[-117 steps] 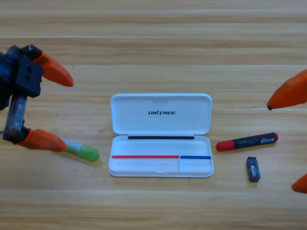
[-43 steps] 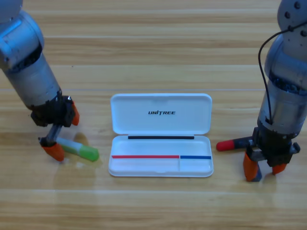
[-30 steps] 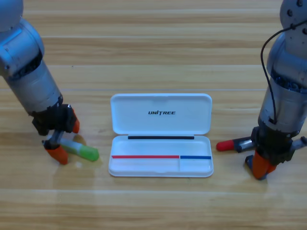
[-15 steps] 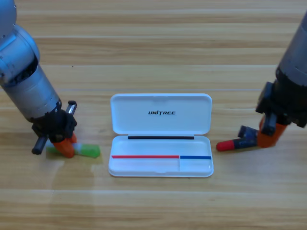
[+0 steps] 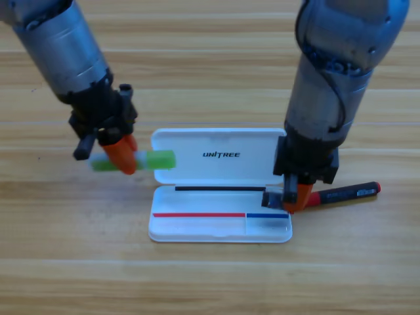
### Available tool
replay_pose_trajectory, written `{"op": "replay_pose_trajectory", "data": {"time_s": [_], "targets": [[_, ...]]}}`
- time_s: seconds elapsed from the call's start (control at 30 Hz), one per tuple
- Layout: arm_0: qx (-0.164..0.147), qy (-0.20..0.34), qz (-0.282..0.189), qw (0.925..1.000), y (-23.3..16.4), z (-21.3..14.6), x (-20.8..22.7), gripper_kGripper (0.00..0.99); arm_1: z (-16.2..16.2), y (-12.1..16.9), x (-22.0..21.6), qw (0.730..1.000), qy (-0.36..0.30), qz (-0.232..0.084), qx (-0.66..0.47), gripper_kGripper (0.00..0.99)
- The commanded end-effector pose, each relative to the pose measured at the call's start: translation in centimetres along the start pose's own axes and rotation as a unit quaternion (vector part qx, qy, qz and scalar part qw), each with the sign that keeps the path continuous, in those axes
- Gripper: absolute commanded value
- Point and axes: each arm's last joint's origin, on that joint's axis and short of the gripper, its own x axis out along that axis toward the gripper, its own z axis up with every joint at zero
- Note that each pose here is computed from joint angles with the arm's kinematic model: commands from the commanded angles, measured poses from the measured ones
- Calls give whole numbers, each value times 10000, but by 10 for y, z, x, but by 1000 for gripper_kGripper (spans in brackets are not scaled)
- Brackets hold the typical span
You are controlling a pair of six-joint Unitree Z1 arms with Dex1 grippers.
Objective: Clean up eraser and pencils
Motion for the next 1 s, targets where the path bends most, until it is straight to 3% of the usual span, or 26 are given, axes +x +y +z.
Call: {"op": "replay_pose_trajectory", "data": {"time_s": [0.03, 0.4, 1.0], "targets": [[69, -156, -345, 9993, -14, 31, 9, 0, 17, 6, 41, 9983, 442, 245, -275, 0], [38, -254, -566, 9981, -21, 41, 12, 0, 23, -5, 66, 9970, 706, 191, -271, 0], [111, -154, -641, 9978, -25, 36, 12, 0, 27, -9, 73, 9968, 732, 162, -273, 0]]}}
